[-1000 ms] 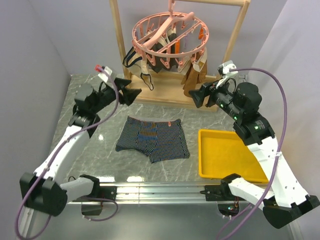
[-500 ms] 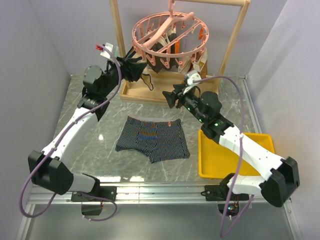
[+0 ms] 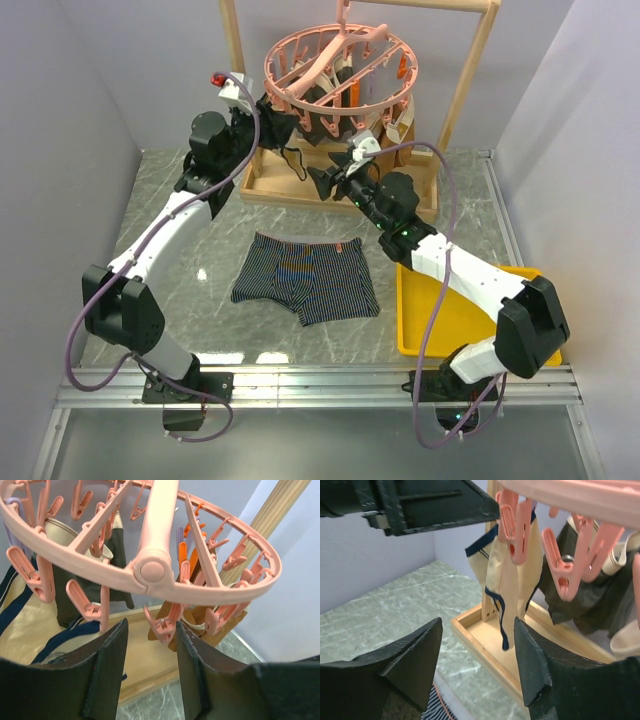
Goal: Clip the underwear to the hanger
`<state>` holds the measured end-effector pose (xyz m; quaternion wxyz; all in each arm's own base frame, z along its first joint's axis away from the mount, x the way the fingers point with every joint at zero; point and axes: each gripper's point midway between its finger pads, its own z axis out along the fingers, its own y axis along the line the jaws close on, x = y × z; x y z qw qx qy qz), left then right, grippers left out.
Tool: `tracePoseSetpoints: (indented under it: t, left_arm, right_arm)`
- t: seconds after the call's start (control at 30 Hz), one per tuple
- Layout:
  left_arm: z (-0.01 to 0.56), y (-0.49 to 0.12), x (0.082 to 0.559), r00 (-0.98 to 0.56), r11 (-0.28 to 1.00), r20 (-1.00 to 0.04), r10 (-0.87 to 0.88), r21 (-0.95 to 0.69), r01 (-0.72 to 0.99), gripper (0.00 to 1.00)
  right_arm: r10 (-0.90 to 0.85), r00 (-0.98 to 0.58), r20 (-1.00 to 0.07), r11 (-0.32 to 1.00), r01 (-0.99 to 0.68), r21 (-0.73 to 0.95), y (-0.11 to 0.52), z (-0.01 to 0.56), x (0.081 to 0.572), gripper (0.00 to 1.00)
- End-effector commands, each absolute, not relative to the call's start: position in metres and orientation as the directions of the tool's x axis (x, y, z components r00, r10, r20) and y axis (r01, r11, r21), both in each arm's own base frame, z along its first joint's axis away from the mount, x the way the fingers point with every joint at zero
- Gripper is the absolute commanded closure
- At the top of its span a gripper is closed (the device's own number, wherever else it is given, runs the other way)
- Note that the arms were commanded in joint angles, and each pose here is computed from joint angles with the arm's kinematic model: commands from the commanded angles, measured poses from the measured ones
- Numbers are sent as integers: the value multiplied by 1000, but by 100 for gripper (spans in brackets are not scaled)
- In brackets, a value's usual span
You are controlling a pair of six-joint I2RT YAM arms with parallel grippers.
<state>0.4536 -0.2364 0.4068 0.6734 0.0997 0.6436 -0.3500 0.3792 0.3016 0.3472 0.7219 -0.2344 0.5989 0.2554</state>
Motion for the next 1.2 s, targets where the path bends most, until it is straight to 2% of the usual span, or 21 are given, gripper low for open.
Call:
tracePoseSetpoints:
  t: [0.0, 0.2, 0.43, 0.63, 0.83, 1.17]
  left_arm:
    - [440, -241, 455, -22, 713, -920, -392, -319, 624, 52]
    - [437, -246, 464, -38, 706, -920, -389, -324, 629, 59]
    - [434, -249, 464, -50, 699, -925, -378, -320, 639, 78]
    - [436, -252, 461, -58, 688, -926, -372, -318, 652, 91]
    - [436, -254, 462, -64, 685, -929, -366, -315, 657, 96]
    - [433, -256, 460, -86, 670, -927, -366, -327, 666, 100]
  right_arm:
    - [167, 300, -939, 759, -647, -72, 307, 400, 381, 35]
    - [174, 340, -924, 775, -626, -84, 311, 406, 397, 39]
    - [172, 385, -907, 780, -615, -113, 317, 411, 419, 44]
    - [135, 428, -894, 786, -595, -166, 317, 408, 429, 44]
    - [126, 442, -888, 789, -587, -180, 314, 410, 437, 46]
    - [148, 423, -894, 761, -626, -170, 324, 414, 447, 50]
